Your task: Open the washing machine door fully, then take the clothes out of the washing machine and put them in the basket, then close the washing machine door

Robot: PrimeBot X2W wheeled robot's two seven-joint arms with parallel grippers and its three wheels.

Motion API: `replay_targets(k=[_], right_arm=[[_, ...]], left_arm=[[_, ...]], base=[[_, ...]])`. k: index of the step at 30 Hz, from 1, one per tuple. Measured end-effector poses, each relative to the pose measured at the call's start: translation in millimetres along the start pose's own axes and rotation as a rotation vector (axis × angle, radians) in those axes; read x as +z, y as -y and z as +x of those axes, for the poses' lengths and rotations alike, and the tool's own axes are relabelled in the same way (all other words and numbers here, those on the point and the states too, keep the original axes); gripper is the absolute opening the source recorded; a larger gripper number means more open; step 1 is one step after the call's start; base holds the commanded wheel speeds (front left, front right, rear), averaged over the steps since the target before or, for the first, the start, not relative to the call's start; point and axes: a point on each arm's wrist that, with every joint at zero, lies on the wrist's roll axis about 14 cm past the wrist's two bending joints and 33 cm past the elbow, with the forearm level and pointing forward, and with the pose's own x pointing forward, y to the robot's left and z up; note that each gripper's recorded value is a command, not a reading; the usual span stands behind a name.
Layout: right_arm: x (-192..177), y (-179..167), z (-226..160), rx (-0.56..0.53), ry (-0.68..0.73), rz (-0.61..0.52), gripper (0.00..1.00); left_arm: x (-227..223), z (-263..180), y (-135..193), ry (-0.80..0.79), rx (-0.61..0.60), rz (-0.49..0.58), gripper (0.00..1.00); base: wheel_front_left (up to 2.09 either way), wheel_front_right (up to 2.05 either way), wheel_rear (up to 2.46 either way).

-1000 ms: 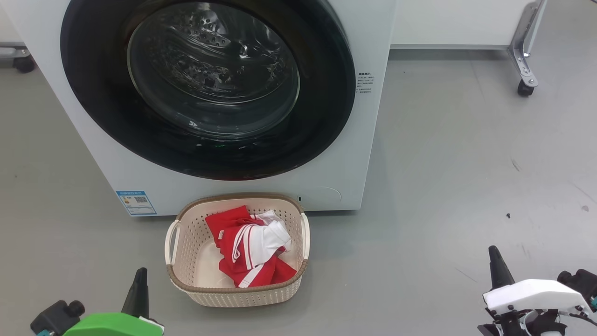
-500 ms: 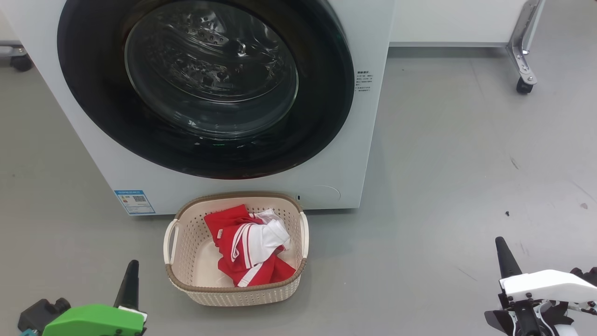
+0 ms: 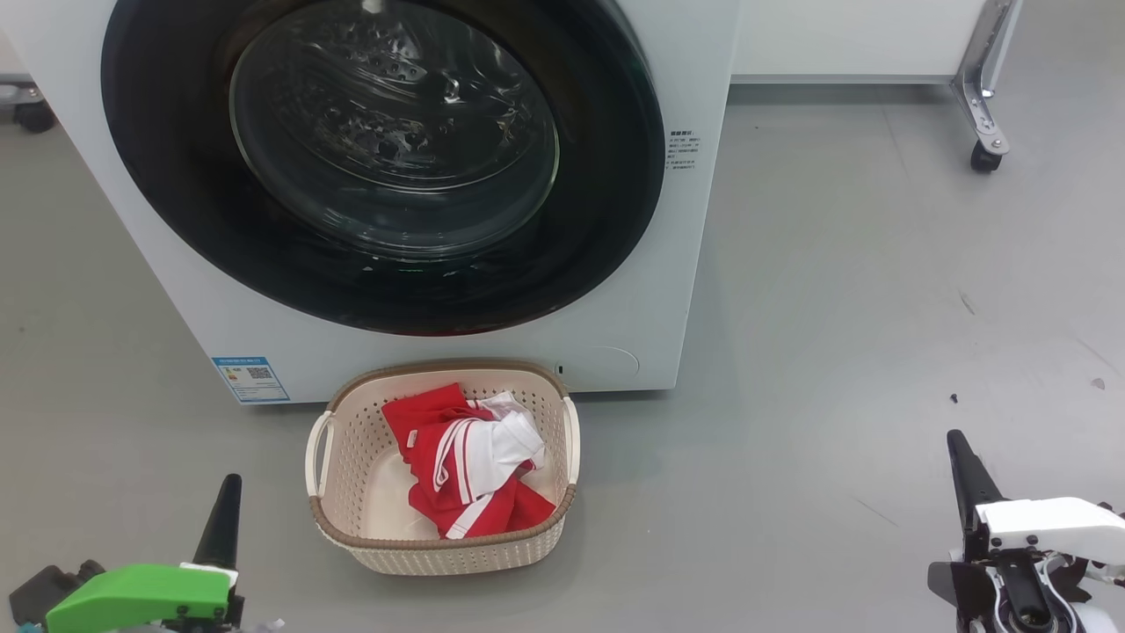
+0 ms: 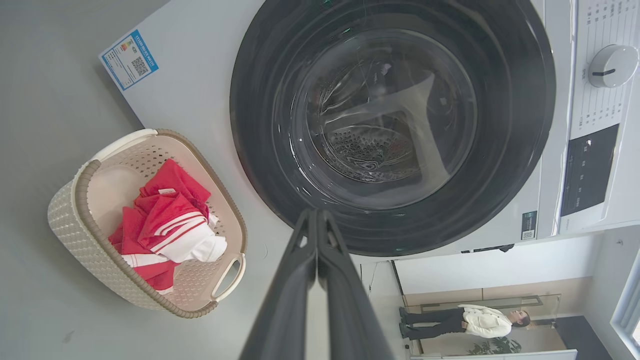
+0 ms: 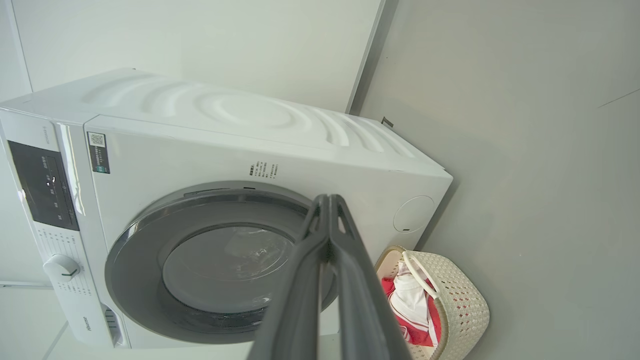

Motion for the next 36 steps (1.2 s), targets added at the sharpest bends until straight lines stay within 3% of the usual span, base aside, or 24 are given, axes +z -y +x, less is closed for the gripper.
replay_targets(k=[14, 36], right_arm=[[14.0, -11.0, 6.1, 0.047, 0.027, 0.170, 0.00], [14.7, -11.1, 6.2, 0.052, 0.031, 0.178, 0.00]], left_arm=[[10.7, 5.6, 6.7, 0.014, -0.039, -0.178, 0.00], [11.6, 7.8, 8.0, 0.017, -0.045, -0.179, 0.00]], base=[[0.00, 0.00, 0.00], [0.00, 0.00, 0.00]])
